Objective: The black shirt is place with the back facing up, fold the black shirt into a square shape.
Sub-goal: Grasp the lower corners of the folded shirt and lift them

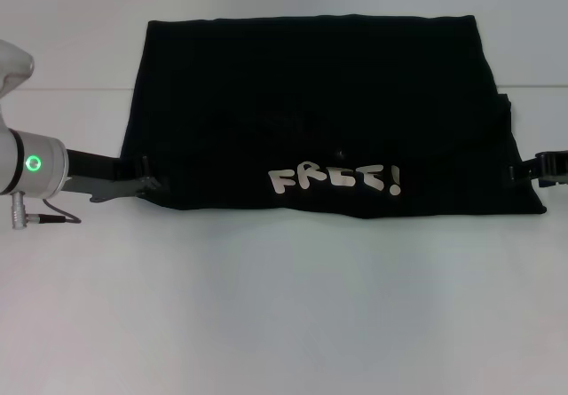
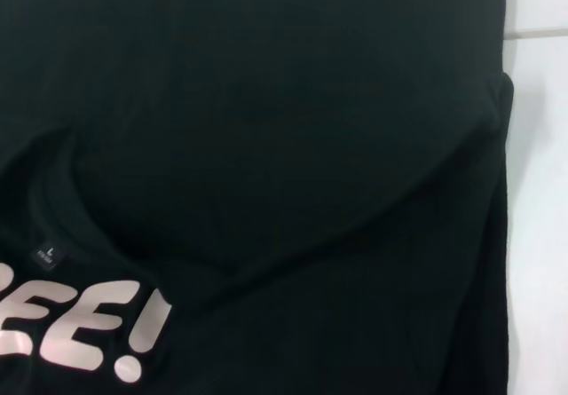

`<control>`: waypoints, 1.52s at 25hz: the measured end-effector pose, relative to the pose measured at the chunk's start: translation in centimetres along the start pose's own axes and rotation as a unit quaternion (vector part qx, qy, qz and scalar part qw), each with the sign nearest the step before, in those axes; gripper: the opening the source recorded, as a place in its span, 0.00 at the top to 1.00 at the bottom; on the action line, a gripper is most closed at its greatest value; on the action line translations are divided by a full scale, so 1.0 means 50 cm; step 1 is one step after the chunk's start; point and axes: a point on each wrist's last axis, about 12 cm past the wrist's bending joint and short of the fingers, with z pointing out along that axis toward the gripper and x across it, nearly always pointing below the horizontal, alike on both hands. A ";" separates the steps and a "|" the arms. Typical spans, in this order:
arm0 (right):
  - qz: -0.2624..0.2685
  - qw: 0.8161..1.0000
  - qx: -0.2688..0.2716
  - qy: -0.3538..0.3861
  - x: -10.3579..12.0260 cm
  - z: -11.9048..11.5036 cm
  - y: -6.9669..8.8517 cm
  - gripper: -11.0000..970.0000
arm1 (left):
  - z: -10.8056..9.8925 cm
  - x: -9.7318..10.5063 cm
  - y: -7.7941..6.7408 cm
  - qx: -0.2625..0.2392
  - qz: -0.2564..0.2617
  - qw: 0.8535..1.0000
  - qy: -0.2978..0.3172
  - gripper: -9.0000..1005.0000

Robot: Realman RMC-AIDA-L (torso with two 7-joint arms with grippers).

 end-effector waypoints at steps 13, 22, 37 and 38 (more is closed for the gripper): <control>-0.008 1.000 0.000 -0.004 0.027 0.026 0.009 0.32 | 0.000 -0.001 0.002 -0.003 -0.001 1.000 -0.005 0.96; -0.004 1.000 -0.007 0.003 0.035 0.032 0.015 0.34 | 0.000 -0.005 0.000 0.000 -0.002 1.000 -0.009 0.96; 0.015 1.000 -0.007 -0.013 0.025 0.020 0.003 0.68 | -0.001 -0.007 -0.001 0.001 -0.003 1.000 -0.011 0.96; 0.014 1.000 -0.007 -0.013 0.025 0.020 0.003 0.75 | -0.002 -0.008 -0.001 0.000 -0.002 1.000 -0.011 0.96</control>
